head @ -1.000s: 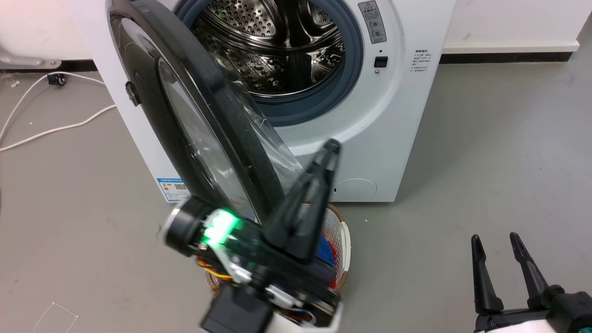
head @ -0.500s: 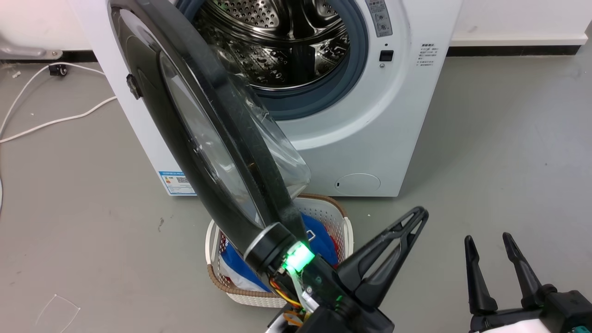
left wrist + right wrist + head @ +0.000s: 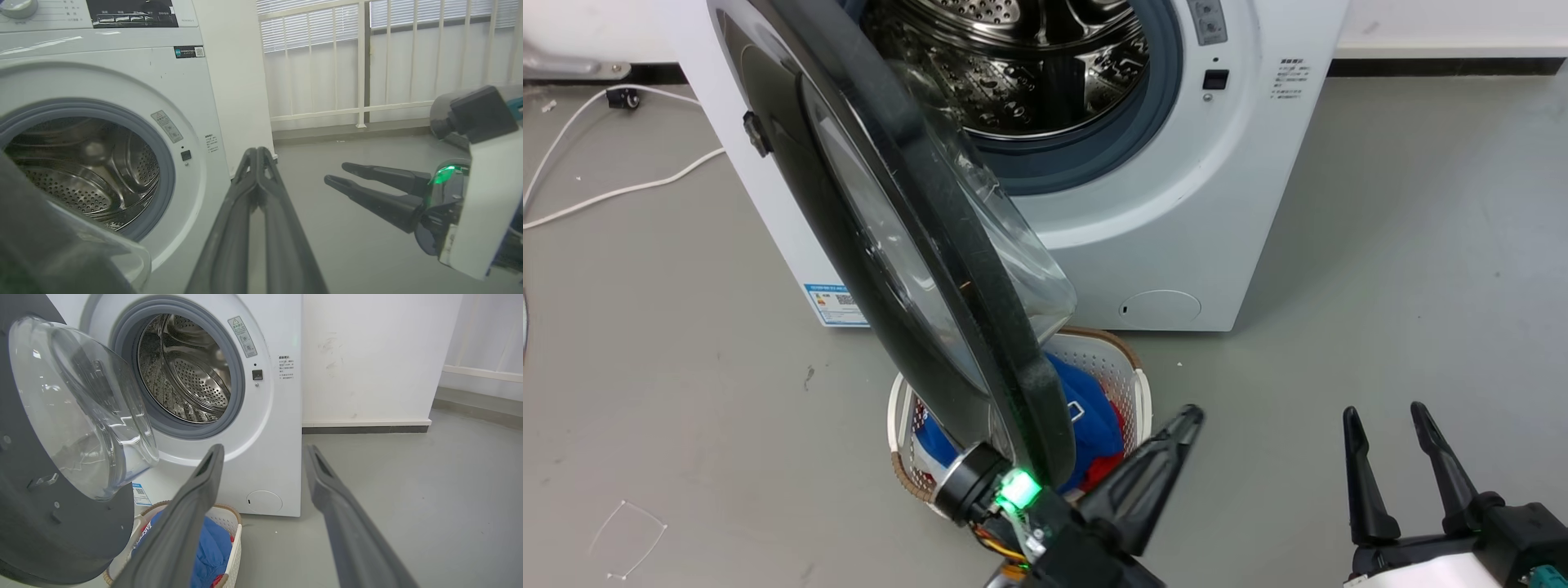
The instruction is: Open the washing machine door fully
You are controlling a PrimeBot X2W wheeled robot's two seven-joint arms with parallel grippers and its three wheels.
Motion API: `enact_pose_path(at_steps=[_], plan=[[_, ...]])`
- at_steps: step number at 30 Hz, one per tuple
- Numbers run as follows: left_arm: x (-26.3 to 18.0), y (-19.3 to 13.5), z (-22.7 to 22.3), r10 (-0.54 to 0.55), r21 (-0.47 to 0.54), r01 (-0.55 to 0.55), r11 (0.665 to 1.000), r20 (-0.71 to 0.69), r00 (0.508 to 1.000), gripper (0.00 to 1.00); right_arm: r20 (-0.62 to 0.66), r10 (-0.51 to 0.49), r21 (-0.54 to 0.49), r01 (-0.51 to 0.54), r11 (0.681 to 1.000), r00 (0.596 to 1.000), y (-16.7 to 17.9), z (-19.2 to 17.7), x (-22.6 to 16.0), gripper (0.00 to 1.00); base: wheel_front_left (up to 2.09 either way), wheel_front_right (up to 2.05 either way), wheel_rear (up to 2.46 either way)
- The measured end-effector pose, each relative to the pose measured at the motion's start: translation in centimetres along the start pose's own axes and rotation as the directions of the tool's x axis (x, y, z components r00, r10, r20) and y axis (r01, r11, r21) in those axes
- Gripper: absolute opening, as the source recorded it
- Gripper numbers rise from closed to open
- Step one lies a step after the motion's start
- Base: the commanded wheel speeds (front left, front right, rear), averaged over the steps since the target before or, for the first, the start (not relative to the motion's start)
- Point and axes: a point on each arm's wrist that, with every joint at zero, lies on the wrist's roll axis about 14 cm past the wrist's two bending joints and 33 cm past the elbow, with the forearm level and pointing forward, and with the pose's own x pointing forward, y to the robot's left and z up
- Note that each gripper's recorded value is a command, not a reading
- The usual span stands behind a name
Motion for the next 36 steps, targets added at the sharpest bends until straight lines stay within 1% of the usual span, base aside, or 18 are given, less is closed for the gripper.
enact_pose_path(at_steps=[7,12,18,23,31,36], plan=[[-0.9,2.7,-3.1,0.088,-0.004,-0.089,0.996,-0.095,0.992,0.0,-0.008,0.01,0.004,-0.01,1.0,1.0,0.3,-0.4,0.6,1.0,0.0,0.0,0.0],[-1.2,4.0,-4.8,0.121,0.0,-0.123,0.992,-0.147,0.982,0.0,-0.016,0.006,0.004,-0.005,1.0,1.0,0.1,-0.7,0.8,1.0,0.0,0.0,0.0],[-1.6,4.7,-6.5,0.139,-0.008,-0.144,0.99,-0.196,0.971,0.0,-0.026,-0.005,0.006,0.005,1.0,1.0,-0.2,-1.0,0.7,1.0,0.0,0.0,0.0],[-2.0,5.2,-6.6,0.165,-0.003,-0.169,0.986,-0.203,0.965,0.0,-0.027,-0.002,0.014,0.002,1.0,1.0,-0.1,-1.0,0.8,1.0,0.0,0.0,0.0],[-4.7,6.7,-6.2,0.269,0.02,-0.271,0.962,-0.22,0.938,0.0,-0.025,0.042,0.035,-0.042,0.999,0.999,1.4,-1.0,1.0,1.0,0.0,0.0,0.0],[-7.0,8.3,-6.0,0.354,0.054,-0.352,0.935,-0.232,0.906,0.0,-0.036,0.082,0.046,-0.08,0.996,0.996,2.6,-1.4,1.2,1.0,0.0,0.0,0.0]])
